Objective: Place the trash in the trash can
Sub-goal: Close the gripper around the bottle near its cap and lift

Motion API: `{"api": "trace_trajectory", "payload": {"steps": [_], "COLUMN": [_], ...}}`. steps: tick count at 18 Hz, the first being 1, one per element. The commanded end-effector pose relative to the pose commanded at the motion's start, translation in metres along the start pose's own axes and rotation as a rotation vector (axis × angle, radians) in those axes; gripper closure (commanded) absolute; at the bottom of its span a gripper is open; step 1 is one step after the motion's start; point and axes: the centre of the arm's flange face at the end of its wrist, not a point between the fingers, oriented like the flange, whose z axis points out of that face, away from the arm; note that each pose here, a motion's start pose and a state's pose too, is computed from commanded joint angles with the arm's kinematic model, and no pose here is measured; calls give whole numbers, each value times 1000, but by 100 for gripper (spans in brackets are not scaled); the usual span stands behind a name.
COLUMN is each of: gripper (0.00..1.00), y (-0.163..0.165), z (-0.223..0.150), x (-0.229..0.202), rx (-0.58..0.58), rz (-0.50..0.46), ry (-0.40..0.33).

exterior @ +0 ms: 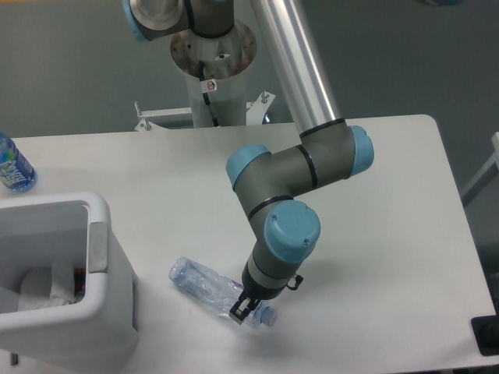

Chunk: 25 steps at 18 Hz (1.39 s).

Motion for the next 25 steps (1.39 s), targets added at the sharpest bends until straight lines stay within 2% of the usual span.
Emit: {"api": "trace_trajectory", "payload": {"steps": [14, 18, 21, 25], "gripper": [45, 45, 45, 45], "y": [1, 3, 8, 12], "z": [-10, -28, -54, -78], "x": [2, 3, 6, 6], "rx": [10, 33, 64, 96], "rz": [42, 58, 128, 145], "ry": [6, 18, 34, 49]}}
